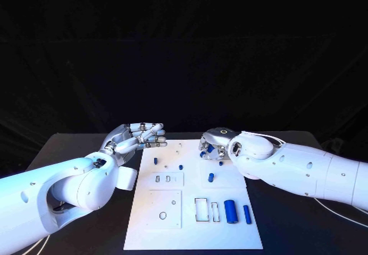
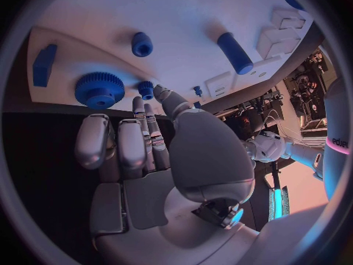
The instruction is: Assemble the parts on the task board
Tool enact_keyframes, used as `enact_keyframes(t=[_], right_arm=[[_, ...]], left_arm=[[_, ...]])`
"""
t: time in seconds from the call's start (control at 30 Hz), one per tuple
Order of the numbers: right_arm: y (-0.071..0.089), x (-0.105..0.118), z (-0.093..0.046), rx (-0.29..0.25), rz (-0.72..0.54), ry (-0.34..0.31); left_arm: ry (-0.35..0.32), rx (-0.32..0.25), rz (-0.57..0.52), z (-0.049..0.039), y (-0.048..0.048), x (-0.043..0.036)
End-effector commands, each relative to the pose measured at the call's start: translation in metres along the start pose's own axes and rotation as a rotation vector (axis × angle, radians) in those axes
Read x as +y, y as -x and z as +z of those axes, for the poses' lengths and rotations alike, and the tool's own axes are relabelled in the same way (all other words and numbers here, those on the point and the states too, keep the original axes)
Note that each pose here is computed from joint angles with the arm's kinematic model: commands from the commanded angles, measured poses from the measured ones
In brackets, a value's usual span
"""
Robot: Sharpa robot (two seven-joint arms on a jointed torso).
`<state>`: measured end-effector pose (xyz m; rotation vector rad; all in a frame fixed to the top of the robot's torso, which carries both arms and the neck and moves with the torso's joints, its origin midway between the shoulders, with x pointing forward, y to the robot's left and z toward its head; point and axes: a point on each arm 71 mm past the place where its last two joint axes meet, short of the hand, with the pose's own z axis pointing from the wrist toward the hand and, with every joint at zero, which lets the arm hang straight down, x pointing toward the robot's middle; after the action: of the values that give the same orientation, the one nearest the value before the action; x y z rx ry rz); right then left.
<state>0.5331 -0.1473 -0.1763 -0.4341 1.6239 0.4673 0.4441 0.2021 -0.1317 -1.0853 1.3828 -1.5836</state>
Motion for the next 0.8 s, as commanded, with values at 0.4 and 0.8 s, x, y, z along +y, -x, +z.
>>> enact_keyframes(t=[0.4, 0.8], right_arm=[[-0.0034, -0.0020, 0.0018, 0.034, -0.014, -0.003], [-0.0028, 0.0003, 0.0019, 0.023, -0.011, 0.012]], left_arm=[[-0.015, 0.013, 0.001, 0.0000, -0.0014, -0.0038], [-0.014, 0.011, 0.003, 0.0002, -0.0007, -0.0046]])
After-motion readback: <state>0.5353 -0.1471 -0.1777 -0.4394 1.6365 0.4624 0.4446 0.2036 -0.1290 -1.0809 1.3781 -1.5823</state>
